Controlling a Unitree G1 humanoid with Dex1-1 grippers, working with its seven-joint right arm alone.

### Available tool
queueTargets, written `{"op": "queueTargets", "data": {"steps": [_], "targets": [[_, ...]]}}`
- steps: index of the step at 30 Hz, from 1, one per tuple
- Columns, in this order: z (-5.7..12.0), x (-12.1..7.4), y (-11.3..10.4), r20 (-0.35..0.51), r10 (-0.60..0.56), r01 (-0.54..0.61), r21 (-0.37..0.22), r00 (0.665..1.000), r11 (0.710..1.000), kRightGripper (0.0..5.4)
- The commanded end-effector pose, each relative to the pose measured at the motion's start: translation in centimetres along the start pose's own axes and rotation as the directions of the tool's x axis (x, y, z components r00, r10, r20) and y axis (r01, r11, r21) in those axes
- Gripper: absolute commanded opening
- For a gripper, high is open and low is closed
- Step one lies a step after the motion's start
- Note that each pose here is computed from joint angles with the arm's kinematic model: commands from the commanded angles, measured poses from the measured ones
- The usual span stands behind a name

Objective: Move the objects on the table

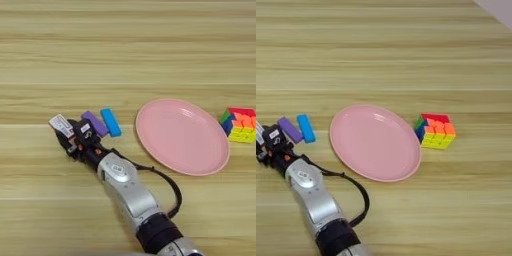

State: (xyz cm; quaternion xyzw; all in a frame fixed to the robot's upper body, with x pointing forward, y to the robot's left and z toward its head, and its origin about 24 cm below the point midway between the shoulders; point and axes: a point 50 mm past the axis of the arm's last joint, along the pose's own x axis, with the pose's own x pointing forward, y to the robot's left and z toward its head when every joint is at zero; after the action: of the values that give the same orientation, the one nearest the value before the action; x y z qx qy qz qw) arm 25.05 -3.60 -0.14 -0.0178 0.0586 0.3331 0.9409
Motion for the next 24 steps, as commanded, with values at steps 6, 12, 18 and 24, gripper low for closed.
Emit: {"op": "queueTargets", "data": {"steps": [6,12,18,24], "targets": [[2.2,1.3,0.9,0.089,0.014,-0.015,0.011,0.996,1.000,2.08],[2.9,1.0,0.6,0.117,0.000,-0.001,0.003,0.993,1.000,2.08],[4.5,0.0,0.2,0.171,-0.025,0.026,-0.007,0.985,1.000,2.08],[6.1,-0.9,0.0,0.211,-0.047,0.049,-0.006,0.976,0.999,2.08]]}}
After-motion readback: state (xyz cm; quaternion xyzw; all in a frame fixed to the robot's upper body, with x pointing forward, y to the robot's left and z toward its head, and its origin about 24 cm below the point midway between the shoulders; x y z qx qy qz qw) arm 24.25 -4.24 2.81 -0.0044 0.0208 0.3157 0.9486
